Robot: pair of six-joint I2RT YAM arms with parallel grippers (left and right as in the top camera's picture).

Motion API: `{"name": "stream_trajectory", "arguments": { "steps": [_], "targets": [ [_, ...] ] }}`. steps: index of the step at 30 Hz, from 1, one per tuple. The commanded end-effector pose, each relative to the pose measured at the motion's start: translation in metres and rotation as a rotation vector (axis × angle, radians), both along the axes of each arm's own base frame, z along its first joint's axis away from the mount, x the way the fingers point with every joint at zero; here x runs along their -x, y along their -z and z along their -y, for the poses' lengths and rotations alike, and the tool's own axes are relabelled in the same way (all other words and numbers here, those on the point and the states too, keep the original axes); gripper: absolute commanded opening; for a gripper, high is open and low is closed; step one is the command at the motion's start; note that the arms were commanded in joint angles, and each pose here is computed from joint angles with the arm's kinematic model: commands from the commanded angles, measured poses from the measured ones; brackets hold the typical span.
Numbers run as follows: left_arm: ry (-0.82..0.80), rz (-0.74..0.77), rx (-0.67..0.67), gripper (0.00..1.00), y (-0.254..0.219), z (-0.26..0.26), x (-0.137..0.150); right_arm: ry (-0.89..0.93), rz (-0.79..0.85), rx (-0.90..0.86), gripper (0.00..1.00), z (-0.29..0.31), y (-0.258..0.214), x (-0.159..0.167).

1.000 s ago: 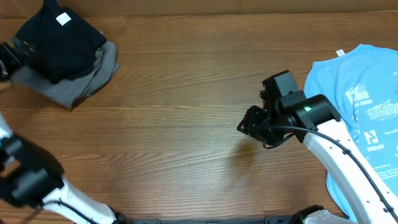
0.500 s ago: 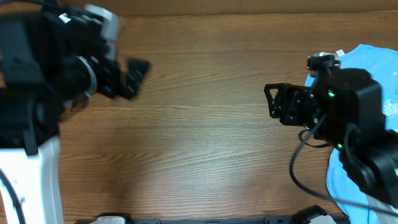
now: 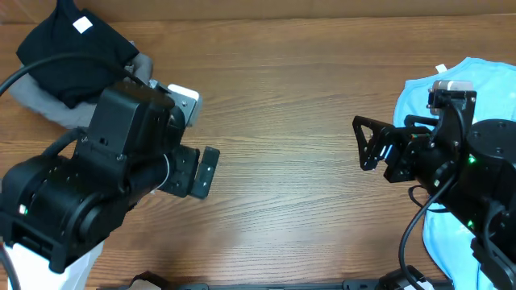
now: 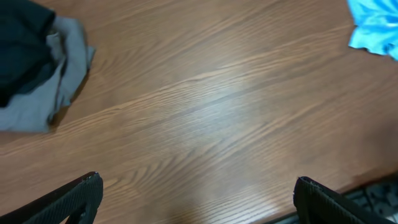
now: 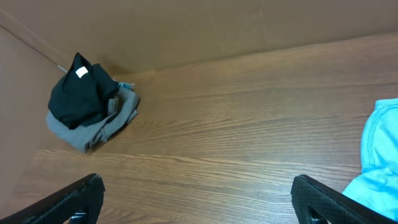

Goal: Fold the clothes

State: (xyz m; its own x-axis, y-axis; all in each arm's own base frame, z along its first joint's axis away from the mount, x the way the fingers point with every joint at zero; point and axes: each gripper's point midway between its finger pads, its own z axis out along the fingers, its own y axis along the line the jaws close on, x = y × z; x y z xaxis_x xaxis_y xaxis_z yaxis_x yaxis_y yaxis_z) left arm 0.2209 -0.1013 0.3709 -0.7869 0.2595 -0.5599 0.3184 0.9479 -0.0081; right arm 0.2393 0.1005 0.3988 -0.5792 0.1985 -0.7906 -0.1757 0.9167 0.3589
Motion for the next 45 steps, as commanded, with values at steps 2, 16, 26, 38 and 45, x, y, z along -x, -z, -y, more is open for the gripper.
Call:
{"name": "stream_trajectory", "arguments": {
  "steps": [2,16,26,38,45],
  "targets": [
    [-0.050,-0.003,-0.030,1.00,0.004,-0.005,-0.006,0.010,0.014,0.009,1.00,0.002,-0.005,-0.004],
    [-0.050,-0.006,-0.031,1.00,0.005,-0.005,-0.007,0.119,0.085,0.038,1.00,0.025,-0.010,-0.009],
    [-0.050,-0.006,-0.031,1.00,0.005,-0.005,-0.007,0.176,0.469,0.036,1.00,0.050,0.011,-0.001],
    [-0.050,-0.006,-0.031,1.00,0.005,-0.005,-0.007,0.177,0.466,0.039,1.00,0.058,0.152,0.025],
    [-0.050,-0.006,-0.031,1.00,0.005,-0.005,-0.007,0.180,0.506,0.023,1.00,0.054,0.192,0.012]
  ]
}}
